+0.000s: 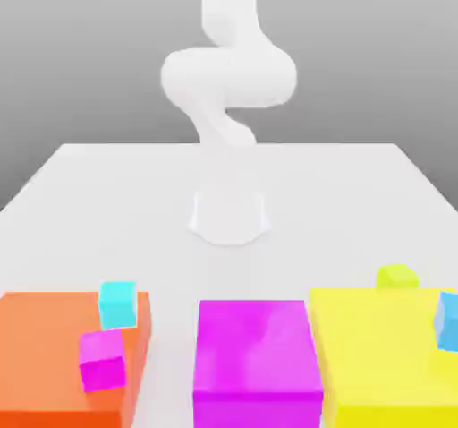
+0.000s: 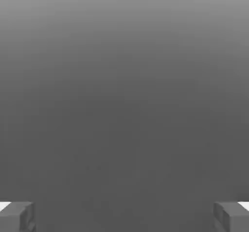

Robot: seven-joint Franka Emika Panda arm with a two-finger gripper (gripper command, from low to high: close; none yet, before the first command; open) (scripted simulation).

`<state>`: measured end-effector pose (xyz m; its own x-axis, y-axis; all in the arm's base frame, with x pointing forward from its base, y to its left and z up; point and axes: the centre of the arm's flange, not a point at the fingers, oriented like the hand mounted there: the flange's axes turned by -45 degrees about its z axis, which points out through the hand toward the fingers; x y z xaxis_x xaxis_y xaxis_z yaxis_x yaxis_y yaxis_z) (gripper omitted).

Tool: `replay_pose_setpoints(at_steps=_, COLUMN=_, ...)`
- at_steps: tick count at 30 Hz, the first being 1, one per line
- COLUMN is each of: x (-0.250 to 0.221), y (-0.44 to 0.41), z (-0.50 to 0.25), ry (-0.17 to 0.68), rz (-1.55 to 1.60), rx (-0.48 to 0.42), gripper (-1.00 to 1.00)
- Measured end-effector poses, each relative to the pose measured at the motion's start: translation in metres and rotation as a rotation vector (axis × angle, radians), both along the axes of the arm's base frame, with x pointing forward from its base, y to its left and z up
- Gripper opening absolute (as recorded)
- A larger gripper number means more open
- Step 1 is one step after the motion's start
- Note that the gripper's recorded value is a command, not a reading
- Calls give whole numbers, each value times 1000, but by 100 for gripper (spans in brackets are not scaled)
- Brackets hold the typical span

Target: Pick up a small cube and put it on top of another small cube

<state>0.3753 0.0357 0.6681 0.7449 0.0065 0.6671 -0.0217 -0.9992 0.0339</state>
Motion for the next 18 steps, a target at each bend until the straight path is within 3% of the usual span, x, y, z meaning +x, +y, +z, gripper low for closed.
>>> replay_pose_setpoints(at_steps=9, x=50, y=109, z=-182, ry=238, rz=8, rx=-120, gripper=0)
replay_pose_setpoints(at_steps=18, x=6, y=191, z=-352, ry=456, rz=91, rx=-156, gripper=0)
